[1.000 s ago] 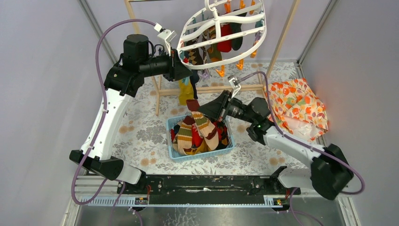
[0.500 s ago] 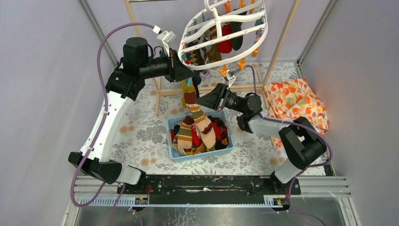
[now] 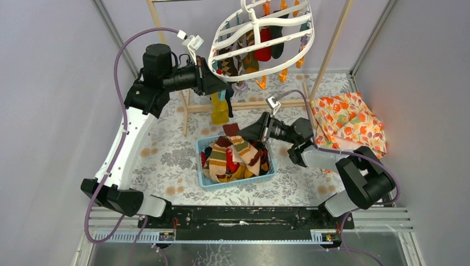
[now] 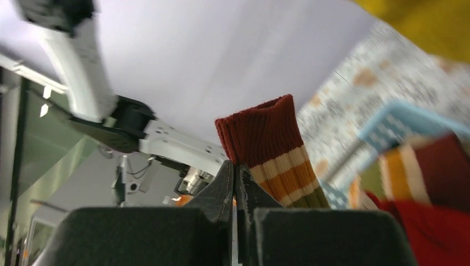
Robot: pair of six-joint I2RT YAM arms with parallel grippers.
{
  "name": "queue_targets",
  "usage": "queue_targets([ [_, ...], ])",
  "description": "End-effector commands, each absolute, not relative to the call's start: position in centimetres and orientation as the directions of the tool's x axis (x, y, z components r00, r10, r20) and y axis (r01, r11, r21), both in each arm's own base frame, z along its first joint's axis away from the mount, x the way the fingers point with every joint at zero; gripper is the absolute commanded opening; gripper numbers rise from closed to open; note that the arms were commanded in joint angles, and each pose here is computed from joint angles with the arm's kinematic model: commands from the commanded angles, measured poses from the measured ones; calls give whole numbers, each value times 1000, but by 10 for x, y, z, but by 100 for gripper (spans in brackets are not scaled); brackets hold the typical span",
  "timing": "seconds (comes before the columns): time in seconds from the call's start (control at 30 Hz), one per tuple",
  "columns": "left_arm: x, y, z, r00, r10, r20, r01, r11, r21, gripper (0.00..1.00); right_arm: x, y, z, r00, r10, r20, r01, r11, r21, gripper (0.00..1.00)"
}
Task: Clip the socks to the hanger
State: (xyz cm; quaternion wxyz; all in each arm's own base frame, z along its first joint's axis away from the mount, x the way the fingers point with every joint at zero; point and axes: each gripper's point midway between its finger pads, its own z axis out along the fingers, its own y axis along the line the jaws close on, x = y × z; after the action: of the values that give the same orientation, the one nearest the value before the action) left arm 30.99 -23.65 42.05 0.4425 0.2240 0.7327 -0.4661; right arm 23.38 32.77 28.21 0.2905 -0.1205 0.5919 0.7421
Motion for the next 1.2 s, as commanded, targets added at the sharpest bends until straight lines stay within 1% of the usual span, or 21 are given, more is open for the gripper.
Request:
queue_targets([
  [0.0, 302, -237, 425, -484, -72, -872, 775, 429, -465, 0, 238, 316, 216, -801, 276, -531, -528, 91, 844, 0],
  [0.1, 302, -237, 424, -482, -69, -873, 775, 432, -462, 0, 234, 309, 193, -802, 274, -530, -509, 152, 848, 0],
  [0.23, 302, -237, 423, -480, -67, -875, 776, 432, -459, 0, 233, 309, 188, -795, 257, -550, -523, 170, 835, 17],
  [0.4, 302, -236, 422, -477, -63, -877, 777, 435, -454, 0, 236, 311, 190, -770, 215, -601, -569, 198, 798, 41],
  [0.47, 302, -235, 423, -472, -64, -879, 779, 437, -450, 0, 235, 312, 195, -760, 204, -617, -589, 187, 786, 48],
  [0.5, 303, -236, 423, -474, -63, -878, 778, 437, -451, 0, 236, 312, 197, -755, 203, -624, -597, 182, 782, 50],
  [0.6, 304, -234, 423, -471, -65, -880, 778, 440, -449, 0, 235, 316, 203, -753, 191, -630, -612, 151, 777, 53],
  [0.83, 304, -233, 424, -469, -62, -881, 778, 442, -446, 0, 228, 324, 217, -770, 185, -611, -618, 27, 786, 62],
  [0.97, 304, -233, 425, -465, -61, -883, 780, 443, -442, 0, 223, 323, 214, -773, 168, -612, -618, 16, 786, 64],
  [1.03, 304, -233, 424, -466, -61, -883, 780, 443, -442, 0, 222, 323, 213, -771, 167, -614, -621, 16, 784, 62],
  [1.17, 305, -234, 423, -473, -59, -879, 777, 441, -449, 0, 222, 326, 215, -774, 162, -612, -620, 7, 785, 49],
])
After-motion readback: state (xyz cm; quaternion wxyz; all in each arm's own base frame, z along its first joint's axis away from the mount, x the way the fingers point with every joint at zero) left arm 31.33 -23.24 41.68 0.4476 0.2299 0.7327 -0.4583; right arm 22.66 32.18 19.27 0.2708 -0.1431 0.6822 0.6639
